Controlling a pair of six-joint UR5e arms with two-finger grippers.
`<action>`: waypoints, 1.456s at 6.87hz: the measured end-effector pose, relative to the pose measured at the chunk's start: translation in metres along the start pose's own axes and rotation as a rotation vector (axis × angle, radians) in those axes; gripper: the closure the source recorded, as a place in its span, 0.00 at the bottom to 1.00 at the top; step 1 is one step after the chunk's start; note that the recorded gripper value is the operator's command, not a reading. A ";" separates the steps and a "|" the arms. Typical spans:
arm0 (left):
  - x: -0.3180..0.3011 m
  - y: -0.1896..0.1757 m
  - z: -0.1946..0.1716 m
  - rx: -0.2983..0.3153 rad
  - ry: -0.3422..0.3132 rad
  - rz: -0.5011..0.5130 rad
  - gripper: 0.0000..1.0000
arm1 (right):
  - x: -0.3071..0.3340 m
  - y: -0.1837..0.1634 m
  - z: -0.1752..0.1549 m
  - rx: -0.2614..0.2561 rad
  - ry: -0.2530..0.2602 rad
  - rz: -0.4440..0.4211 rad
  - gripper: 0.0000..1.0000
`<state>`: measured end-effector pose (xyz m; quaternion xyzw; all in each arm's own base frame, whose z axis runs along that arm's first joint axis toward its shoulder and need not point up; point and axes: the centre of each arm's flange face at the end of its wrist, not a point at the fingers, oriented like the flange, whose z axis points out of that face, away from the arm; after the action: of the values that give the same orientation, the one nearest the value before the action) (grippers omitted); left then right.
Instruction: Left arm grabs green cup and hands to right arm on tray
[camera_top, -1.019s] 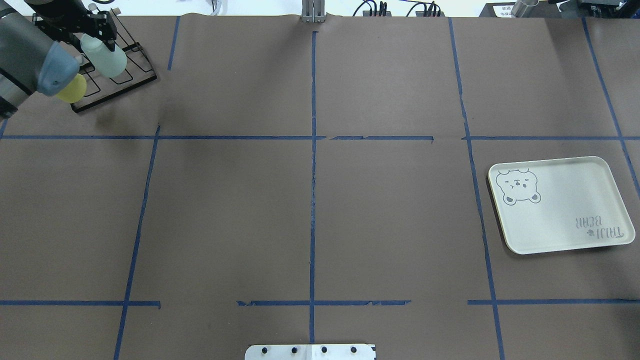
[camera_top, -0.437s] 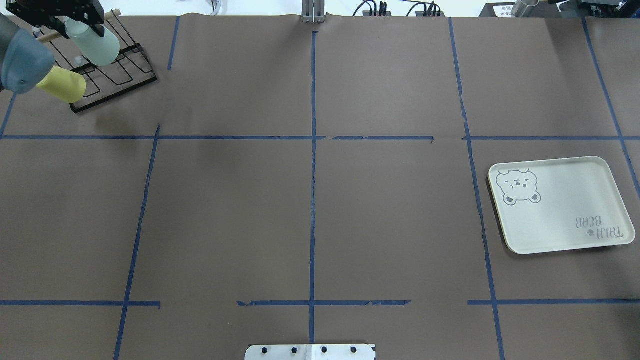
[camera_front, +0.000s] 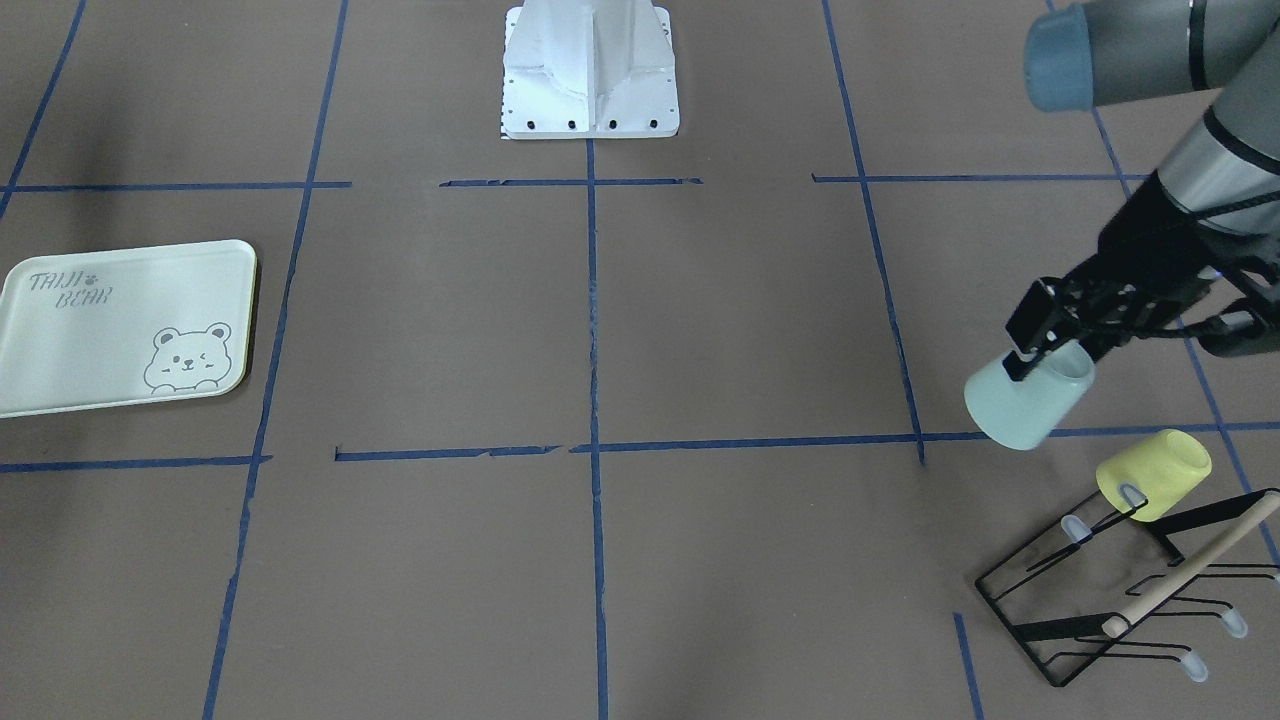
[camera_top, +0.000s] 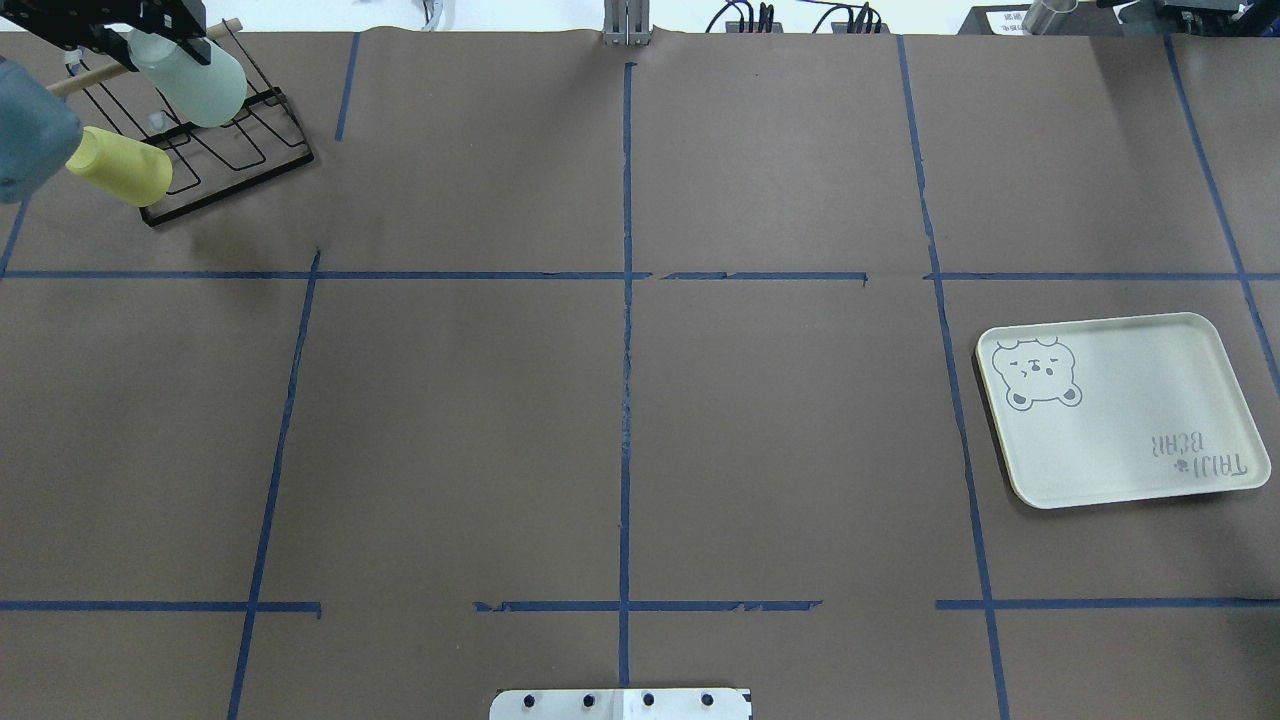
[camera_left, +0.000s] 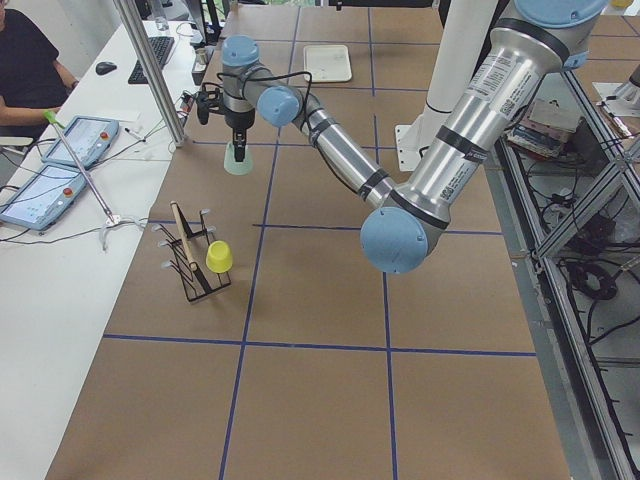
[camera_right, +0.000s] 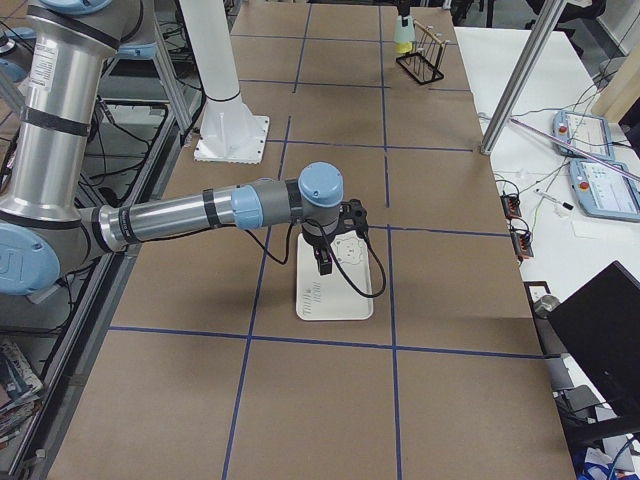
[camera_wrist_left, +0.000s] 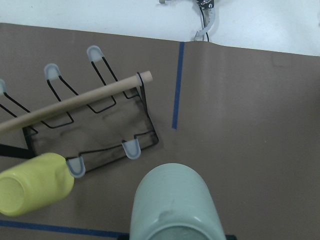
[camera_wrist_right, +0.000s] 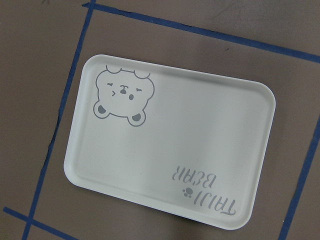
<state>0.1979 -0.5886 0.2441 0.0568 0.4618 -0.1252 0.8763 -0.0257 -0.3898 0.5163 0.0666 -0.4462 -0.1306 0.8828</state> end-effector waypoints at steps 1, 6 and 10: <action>0.027 0.034 0.001 -0.034 0.044 -0.028 1.00 | -0.027 -0.017 0.011 0.028 -0.021 0.020 0.00; 0.123 0.155 0.048 -0.096 0.380 -0.092 1.00 | -0.183 -0.079 0.056 0.150 -0.261 0.077 0.00; 0.094 0.215 0.067 -0.188 0.772 -0.178 1.00 | -0.285 -0.083 0.023 0.170 -0.643 0.273 0.00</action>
<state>0.3601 -0.4115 0.2013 -0.0211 0.7694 -0.1271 0.6256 -0.2207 -0.3862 0.2910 0.0351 -0.7153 0.0117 0.6978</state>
